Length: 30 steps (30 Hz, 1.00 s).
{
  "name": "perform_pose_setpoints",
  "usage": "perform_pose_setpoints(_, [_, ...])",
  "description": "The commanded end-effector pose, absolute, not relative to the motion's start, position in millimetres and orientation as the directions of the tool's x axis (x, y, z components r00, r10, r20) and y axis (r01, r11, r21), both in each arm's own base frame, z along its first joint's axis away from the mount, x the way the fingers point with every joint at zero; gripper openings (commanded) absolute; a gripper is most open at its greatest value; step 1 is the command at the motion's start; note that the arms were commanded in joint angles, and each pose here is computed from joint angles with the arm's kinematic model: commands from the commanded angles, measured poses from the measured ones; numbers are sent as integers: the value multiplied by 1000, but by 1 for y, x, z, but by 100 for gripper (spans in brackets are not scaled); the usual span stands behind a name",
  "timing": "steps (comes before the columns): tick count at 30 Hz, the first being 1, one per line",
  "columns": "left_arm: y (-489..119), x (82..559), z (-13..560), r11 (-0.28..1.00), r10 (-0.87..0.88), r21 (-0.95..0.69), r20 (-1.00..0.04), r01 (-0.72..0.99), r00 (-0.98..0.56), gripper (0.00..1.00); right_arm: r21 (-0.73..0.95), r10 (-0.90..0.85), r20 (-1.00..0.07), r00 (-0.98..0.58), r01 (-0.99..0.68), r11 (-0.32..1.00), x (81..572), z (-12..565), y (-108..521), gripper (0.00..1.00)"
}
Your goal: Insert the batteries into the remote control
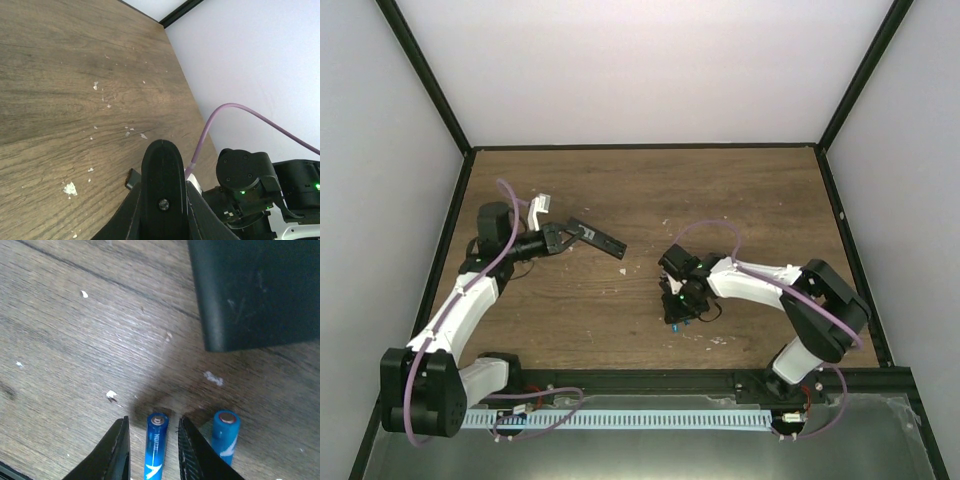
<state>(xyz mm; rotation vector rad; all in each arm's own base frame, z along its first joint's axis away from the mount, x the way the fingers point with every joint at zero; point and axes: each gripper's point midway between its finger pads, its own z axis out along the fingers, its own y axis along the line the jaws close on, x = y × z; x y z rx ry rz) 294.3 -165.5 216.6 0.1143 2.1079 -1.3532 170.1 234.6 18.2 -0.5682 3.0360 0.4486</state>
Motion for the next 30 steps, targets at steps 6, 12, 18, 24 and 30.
perform_pose_setpoints(6, [-169, 288, 222, 449, -234, -783, -568, 430, -789, 0, 220, -390, -55, -919, -392, 893, 174, 3, 235, 17])
perform_pose_setpoints(12, [-170, 288, 220, 438, -229, -788, -564, 433, -794, 0, 211, -398, -54, -916, -400, 892, 173, 6, 232, 12])
perform_pose_setpoints(18, [-172, 290, 220, 429, -222, -790, -563, 439, -796, 0, 221, -401, -45, -915, -401, 889, 171, 7, 232, 9])
perform_pose_setpoints(24, [-172, 291, 221, 422, -223, -793, -560, 439, -798, 0, 225, -406, -48, -912, -406, 885, 170, 9, 232, 7])
perform_pose_setpoints(30, [-174, 289, 221, 404, -219, -804, -549, 437, -807, 0, 228, -418, -90, -904, -428, 875, 177, 20, 237, 4])
